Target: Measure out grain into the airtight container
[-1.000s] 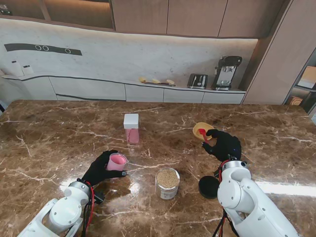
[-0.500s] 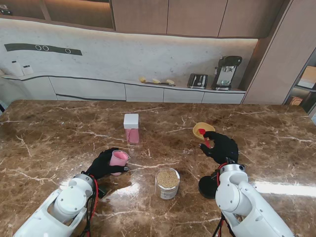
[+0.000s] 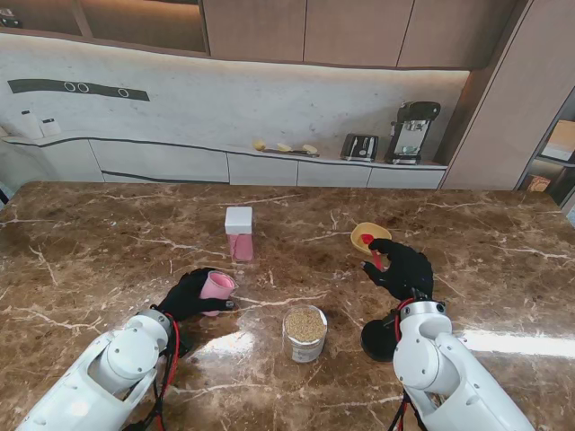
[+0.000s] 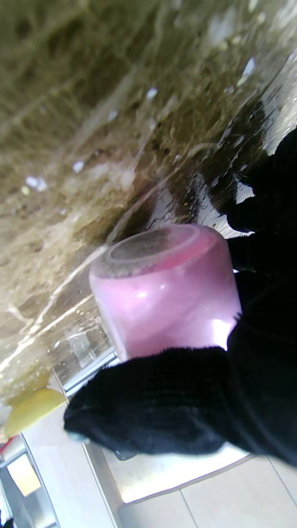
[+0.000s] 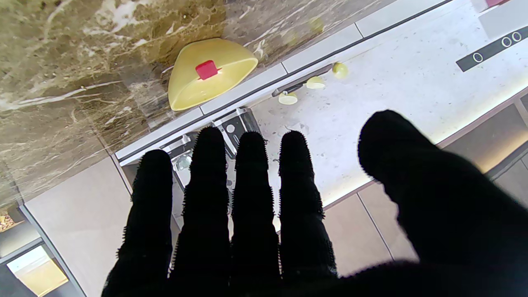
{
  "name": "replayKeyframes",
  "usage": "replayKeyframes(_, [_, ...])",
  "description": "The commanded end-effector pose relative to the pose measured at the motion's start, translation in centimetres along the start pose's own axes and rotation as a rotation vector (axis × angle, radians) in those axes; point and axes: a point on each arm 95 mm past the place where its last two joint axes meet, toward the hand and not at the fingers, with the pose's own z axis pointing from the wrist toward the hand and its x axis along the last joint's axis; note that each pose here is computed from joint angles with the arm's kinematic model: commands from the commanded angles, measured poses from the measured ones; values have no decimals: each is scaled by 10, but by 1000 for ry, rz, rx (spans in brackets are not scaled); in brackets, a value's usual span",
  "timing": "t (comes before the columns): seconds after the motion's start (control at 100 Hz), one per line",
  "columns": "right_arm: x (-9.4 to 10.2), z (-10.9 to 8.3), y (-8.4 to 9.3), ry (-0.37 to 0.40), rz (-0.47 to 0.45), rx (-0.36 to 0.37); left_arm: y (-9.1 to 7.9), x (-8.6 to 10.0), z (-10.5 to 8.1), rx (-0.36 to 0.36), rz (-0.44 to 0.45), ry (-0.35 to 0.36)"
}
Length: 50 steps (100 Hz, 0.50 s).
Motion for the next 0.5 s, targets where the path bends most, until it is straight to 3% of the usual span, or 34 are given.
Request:
replayKeyframes(0.0, [-1, -3, -5, -7, 9, 26, 11, -25, -4, -23, 9, -76])
replayKeyframes(0.3, [-3, -3, -6, -15, 13, 35, 14, -30, -5, -27, 20, -104])
replayKeyframes(0.49, [-2, -3, -7, -15, 13, 36, 18, -33, -7, -15, -18, -110])
